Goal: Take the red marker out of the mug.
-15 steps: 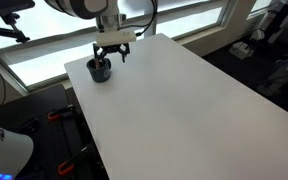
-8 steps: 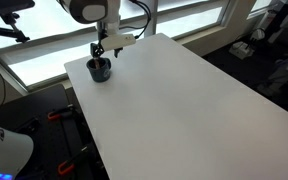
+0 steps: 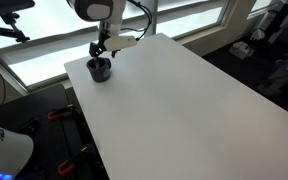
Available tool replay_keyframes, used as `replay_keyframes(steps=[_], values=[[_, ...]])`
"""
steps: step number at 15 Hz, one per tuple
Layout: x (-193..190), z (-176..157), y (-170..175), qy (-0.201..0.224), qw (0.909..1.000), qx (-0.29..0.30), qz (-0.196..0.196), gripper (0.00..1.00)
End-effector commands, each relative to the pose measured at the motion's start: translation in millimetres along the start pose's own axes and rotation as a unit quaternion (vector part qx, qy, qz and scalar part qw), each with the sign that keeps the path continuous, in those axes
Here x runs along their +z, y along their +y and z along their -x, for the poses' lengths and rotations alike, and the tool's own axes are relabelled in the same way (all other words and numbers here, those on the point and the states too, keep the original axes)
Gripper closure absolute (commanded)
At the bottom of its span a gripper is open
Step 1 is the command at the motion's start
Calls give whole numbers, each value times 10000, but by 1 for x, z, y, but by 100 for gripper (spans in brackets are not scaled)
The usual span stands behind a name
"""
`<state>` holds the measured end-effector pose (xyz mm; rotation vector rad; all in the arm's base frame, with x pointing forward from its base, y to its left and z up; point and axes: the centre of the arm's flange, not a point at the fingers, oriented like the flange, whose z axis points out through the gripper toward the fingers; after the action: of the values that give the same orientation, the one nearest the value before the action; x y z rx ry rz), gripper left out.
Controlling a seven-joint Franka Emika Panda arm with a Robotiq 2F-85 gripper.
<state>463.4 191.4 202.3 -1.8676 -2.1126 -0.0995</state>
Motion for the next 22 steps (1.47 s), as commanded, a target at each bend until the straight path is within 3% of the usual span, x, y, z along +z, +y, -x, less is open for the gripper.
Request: replay_keyframes(steps=[1, 16, 22], values=[[-3, -7, 0, -77, 10000, -20, -17, 0], [1, -38, -22, -611, 9968, 384, 338, 0], [1, -37, -47, -471, 9989, 18, 79, 0]])
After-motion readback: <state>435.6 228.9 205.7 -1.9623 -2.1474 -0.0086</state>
